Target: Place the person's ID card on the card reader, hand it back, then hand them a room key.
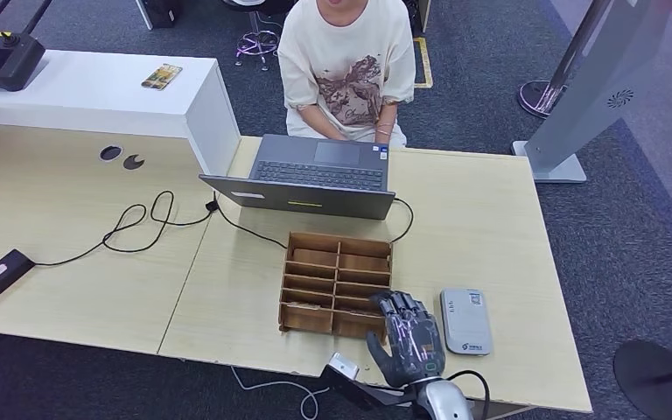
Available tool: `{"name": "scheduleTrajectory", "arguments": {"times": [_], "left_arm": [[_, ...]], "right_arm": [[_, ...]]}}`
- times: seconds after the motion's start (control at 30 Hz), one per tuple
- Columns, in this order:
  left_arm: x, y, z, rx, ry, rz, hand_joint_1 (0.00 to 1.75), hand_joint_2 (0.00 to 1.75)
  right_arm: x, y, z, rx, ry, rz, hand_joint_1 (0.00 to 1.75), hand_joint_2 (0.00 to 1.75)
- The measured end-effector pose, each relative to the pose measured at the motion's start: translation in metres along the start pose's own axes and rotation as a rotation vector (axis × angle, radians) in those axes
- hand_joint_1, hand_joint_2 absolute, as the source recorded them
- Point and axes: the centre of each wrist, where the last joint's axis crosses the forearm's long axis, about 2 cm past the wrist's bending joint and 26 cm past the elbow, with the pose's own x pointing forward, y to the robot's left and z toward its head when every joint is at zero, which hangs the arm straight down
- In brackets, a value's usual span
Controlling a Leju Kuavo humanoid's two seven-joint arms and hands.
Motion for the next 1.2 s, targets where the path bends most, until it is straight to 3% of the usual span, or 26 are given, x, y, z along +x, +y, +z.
{"name": "scheduleTrajectory", "arguments": {"times": [0.7,0.83,0.97,1.03,1.2], "left_arm": [[-0.0007,0.0,0.0004,0.0,0.001,0.0,0.0,0.0],[-0.0008,0.0,0.0004,0.0,0.0,0.0,0.0,0.0],[-0.0009,-0.0001,0.0005,0.001,0.001,-0.001,0.0,0.0],[-0.0013,-0.0002,0.0006,0.001,0.001,0.0,0.0,0.0],[-0.0016,-0.0005,0.0008,0.0,0.002,0.0,0.0,0.0]], "right_arm": [[0.0004,0.0044,-0.0053,0.024,-0.01,0.03,0.74,1.75],[0.0005,0.0045,-0.0067,0.024,-0.008,0.031,0.87,1.75],[0.0004,0.0055,-0.0068,0.028,-0.008,0.031,1.31,1.75],[0.0001,0.0062,-0.0067,0.031,-0.009,0.033,1.41,1.75],[0.0007,0.0061,-0.0089,0.031,-0.015,0.033,1.41,1.75]]}}
